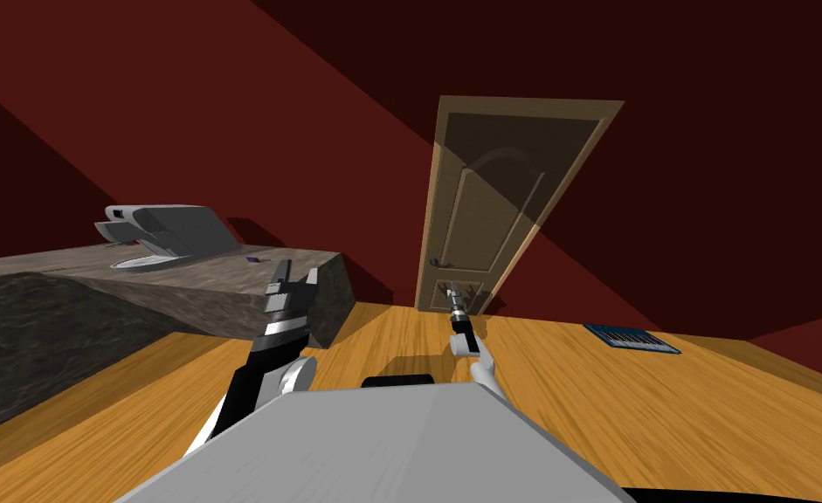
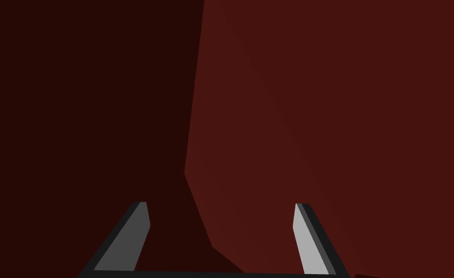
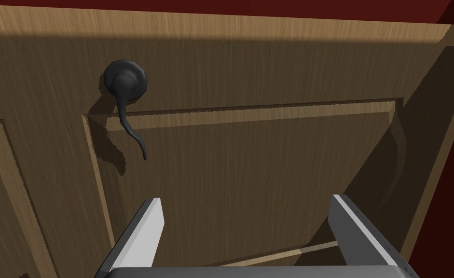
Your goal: Pull the door open
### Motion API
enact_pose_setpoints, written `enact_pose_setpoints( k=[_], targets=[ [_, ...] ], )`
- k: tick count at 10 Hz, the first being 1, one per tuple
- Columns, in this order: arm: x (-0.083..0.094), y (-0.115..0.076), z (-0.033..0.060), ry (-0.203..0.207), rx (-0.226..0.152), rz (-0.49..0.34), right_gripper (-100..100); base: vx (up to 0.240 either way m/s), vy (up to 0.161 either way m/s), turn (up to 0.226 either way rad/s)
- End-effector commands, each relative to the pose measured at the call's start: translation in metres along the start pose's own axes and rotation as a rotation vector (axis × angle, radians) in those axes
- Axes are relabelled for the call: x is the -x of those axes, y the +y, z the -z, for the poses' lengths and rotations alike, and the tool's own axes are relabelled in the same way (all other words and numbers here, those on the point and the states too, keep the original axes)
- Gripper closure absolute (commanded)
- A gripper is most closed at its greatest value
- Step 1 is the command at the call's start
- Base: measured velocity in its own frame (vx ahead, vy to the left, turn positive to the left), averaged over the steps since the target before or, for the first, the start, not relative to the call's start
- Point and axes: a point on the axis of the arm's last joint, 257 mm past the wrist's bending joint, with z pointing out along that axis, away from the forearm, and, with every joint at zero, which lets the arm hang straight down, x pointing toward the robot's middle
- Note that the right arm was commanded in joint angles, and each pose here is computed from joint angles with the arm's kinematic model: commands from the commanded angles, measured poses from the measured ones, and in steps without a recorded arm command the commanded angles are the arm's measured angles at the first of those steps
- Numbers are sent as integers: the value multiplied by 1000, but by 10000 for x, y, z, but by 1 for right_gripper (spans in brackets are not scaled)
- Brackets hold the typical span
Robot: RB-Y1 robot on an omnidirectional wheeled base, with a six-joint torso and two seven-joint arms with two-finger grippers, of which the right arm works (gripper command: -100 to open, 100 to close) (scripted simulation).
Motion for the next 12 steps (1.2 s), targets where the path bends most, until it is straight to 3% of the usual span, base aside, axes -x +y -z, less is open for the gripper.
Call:
enact_pose_setpoints(
  k=[1,12],
  targets=[
    [20,-64,-13,-1,-12,2,-100,46,-2,2],
    [123,-613,-86,-9,-122,24,-100,65,-4,5]
  ],
)
